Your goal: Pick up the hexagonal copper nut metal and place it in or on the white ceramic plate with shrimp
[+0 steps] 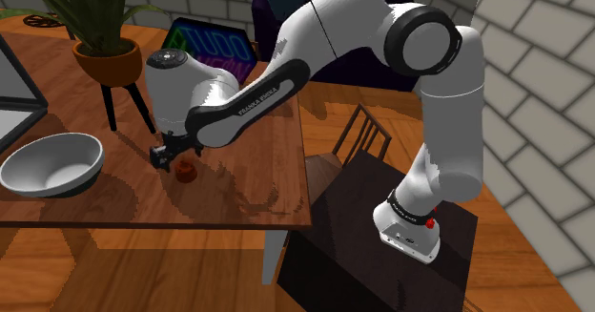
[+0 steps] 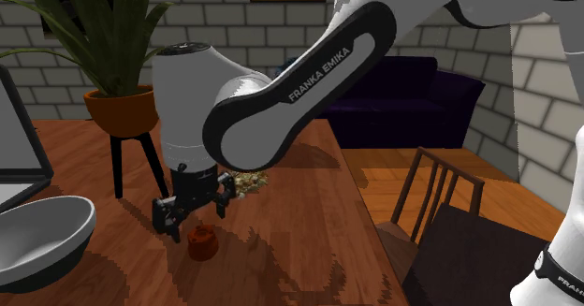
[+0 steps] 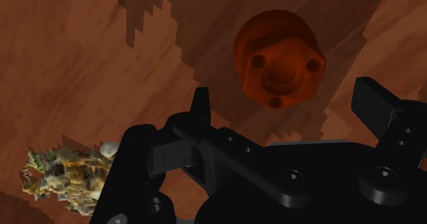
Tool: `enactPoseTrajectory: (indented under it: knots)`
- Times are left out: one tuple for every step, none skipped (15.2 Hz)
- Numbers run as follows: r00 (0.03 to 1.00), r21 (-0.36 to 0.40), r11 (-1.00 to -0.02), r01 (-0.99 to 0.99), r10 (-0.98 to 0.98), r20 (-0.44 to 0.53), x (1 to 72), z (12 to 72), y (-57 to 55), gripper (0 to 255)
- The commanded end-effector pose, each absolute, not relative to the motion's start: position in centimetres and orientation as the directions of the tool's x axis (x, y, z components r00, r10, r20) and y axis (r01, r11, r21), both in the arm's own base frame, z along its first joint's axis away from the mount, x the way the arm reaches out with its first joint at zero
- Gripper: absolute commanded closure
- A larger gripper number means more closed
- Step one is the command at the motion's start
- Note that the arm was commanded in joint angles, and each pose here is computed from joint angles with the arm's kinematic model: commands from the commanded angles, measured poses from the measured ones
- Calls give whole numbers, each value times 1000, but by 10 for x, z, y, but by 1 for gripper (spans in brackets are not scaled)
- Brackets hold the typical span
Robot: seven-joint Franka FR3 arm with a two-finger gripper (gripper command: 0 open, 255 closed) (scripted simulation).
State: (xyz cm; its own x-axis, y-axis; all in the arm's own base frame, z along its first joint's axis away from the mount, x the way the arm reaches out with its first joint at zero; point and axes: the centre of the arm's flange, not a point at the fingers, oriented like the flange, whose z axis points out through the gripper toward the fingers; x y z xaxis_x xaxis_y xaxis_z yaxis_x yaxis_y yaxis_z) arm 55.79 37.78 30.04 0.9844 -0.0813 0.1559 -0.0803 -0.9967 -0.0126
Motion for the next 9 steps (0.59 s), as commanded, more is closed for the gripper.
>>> enactPoseTrajectory:
  knots:
    - [984,-13,-997,-81,-82,157,561,290,380,0]
    - [984,-13,-997,-81,-82,157,562,284,380,0]
    - [984,-13,-997,-81,-82,157,563,279,380,0]
    - [984,-13,-997,-81,-82,157,563,274,380,0]
    - [984,-13,-997,-81,-82,157,564,269,380,0]
    - [984,-13,-997,-81,-82,157,565,266,380,0]
    - [984,-13,-997,-81,-82,157,565,266,380,0]
    - [984,-13,-997,-81,-82,157,565,266,380,0]
    - [984,-13,-997,-81,-82,157,565,266,380,0]
